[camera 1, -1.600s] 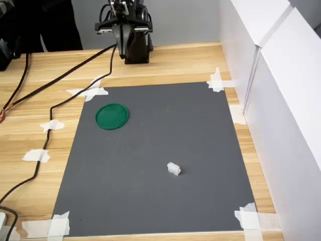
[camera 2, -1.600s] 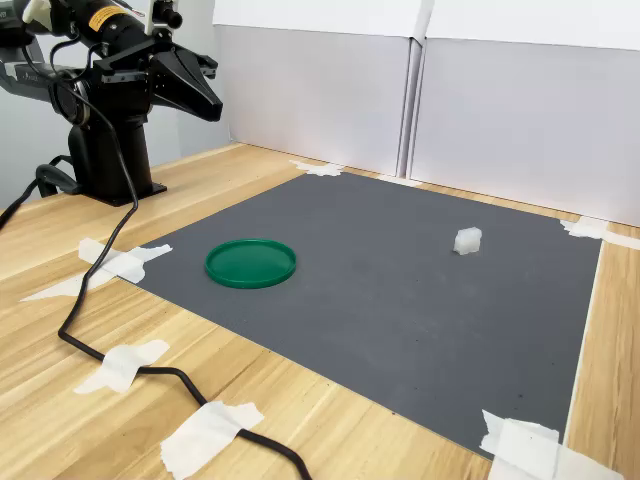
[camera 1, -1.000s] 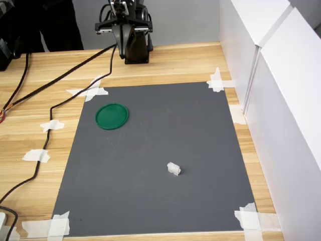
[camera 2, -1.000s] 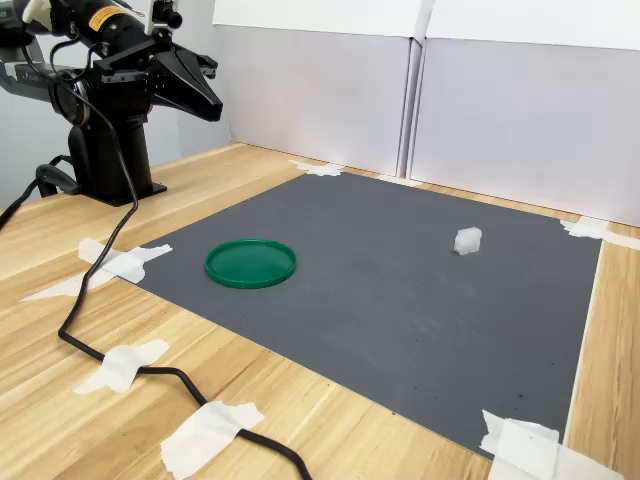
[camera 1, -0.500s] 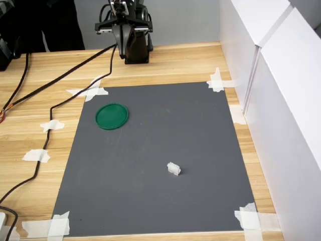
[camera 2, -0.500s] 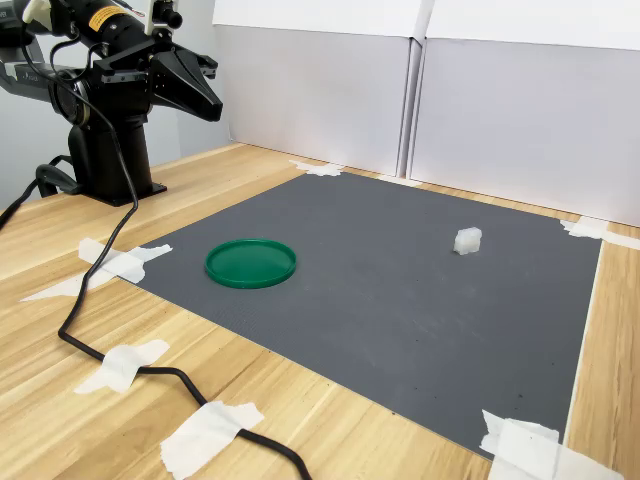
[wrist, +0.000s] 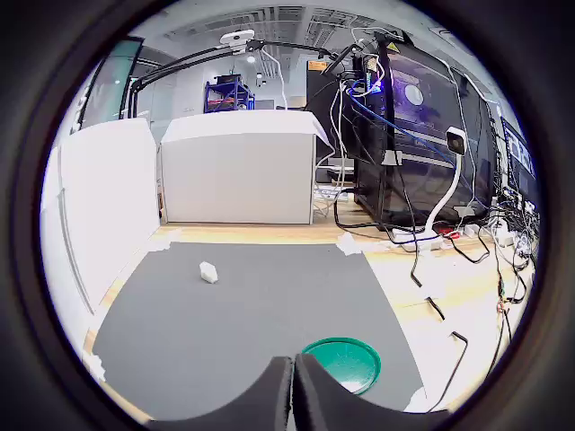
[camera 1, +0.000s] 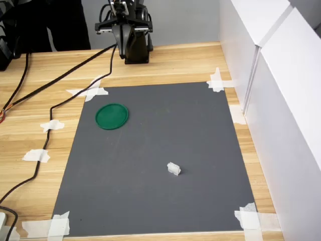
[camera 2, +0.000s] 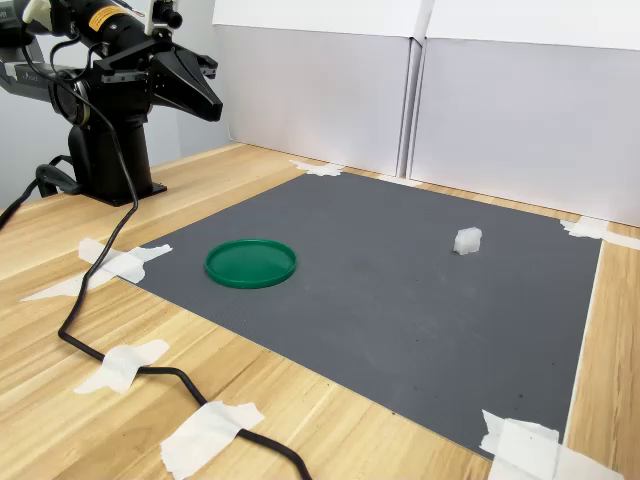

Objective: Grasp a white terminal and put it on the green lid.

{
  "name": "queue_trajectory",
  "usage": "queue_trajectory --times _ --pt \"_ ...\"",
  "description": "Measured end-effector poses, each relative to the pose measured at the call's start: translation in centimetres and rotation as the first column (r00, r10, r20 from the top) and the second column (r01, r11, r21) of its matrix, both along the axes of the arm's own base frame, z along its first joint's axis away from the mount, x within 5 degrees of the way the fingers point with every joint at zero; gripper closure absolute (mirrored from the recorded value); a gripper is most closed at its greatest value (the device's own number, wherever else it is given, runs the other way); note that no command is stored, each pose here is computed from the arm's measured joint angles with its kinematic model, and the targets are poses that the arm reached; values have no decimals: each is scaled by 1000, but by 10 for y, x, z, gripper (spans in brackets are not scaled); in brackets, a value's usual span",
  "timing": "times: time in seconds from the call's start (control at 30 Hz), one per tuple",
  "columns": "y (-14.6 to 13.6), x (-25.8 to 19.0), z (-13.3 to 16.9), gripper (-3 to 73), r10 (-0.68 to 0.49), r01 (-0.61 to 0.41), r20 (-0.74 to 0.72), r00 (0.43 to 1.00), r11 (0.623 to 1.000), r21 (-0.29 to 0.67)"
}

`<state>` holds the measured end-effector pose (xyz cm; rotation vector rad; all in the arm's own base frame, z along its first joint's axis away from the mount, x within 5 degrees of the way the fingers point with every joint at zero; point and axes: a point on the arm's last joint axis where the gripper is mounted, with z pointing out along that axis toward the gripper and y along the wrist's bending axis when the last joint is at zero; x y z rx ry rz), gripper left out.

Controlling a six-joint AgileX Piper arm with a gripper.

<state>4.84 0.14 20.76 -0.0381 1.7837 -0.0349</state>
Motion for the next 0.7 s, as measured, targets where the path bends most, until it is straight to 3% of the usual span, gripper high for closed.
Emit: queue_trajectory --times 0.5,0.7 --pt "0 1 -6 711 1 -1 -22 1000 1000 4" --pt "0 -2 21 711 1 -1 -20 1000 1000 -21"
